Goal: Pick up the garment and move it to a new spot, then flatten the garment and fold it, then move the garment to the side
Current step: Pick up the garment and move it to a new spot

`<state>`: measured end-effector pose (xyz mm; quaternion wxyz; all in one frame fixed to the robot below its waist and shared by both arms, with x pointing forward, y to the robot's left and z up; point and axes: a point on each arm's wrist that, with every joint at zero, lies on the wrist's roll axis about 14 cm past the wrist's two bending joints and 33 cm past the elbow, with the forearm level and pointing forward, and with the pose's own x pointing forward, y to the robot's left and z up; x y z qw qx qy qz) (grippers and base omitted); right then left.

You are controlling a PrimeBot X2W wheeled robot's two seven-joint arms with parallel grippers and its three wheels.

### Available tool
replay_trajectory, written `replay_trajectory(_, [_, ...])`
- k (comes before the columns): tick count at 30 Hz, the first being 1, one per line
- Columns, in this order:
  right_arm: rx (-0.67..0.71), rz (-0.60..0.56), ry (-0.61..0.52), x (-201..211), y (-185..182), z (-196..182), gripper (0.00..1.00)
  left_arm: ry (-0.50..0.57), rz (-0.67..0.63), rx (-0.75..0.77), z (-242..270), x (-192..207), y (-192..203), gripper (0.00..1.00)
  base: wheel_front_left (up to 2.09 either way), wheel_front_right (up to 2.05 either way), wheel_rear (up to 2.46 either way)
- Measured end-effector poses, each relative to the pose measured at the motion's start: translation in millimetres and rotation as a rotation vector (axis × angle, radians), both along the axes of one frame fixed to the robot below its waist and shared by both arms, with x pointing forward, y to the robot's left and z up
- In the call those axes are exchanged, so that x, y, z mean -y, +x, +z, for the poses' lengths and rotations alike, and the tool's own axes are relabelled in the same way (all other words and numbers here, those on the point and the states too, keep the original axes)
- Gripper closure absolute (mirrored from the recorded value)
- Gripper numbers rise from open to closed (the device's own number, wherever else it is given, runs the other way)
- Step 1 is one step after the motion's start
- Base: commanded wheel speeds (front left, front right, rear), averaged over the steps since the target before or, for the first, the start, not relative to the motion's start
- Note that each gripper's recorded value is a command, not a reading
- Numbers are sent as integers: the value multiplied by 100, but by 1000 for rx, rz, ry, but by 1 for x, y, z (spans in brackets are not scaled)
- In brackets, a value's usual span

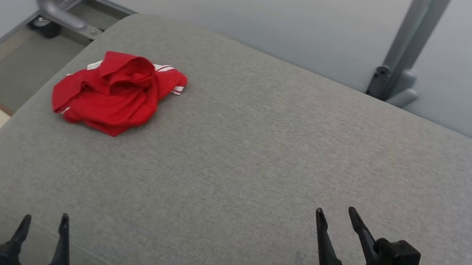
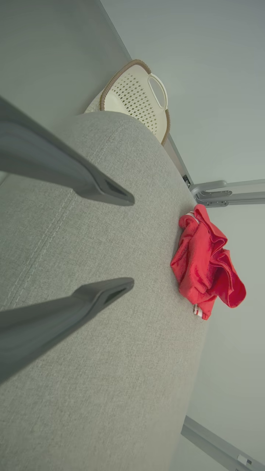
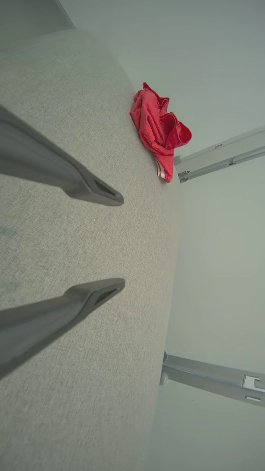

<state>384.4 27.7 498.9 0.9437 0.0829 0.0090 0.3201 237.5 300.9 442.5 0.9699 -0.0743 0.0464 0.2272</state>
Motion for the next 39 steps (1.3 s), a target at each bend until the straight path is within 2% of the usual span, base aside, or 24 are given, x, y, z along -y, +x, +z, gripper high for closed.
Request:
replay_trajectory(4, [10,138,0,-47,-7,4,0,-20,134,-3,-3,-25,-34,0,0,0,0])
replay_trajectory(8, [1,222,-10,-74,-12,-1,0,-42,224,-21,-10,-37,-60,0,0,0,0])
replay_trajectory(13, [-20,257,-8,-87,-11,-8,0,-56,253,-32,-12,-39,-69,0,0,0,0])
replay_trajectory(17, [-31,234,-9,-82,-4,-13,0,-83,224,-38,-17,-34,-62,0,0,0,0])
replay_trajectory(24, [-21,201,-47,-66,5,-22,0,-85,134,2,-4,-42,-10,0,0,0,0])
replay_trajectory(30, [29,155,-69,-42,31,-18,0,12,23,31,32,-64,61,0,0,0,0])
replay_trajectory(36, [53,75,-78,-7,54,-19,0,39,-116,-10,37,-57,129,0,0,0,0])
replay_trajectory(39, [55,33,-88,12,65,-23,0,39,-143,-56,31,-63,152,0,0,0,0])
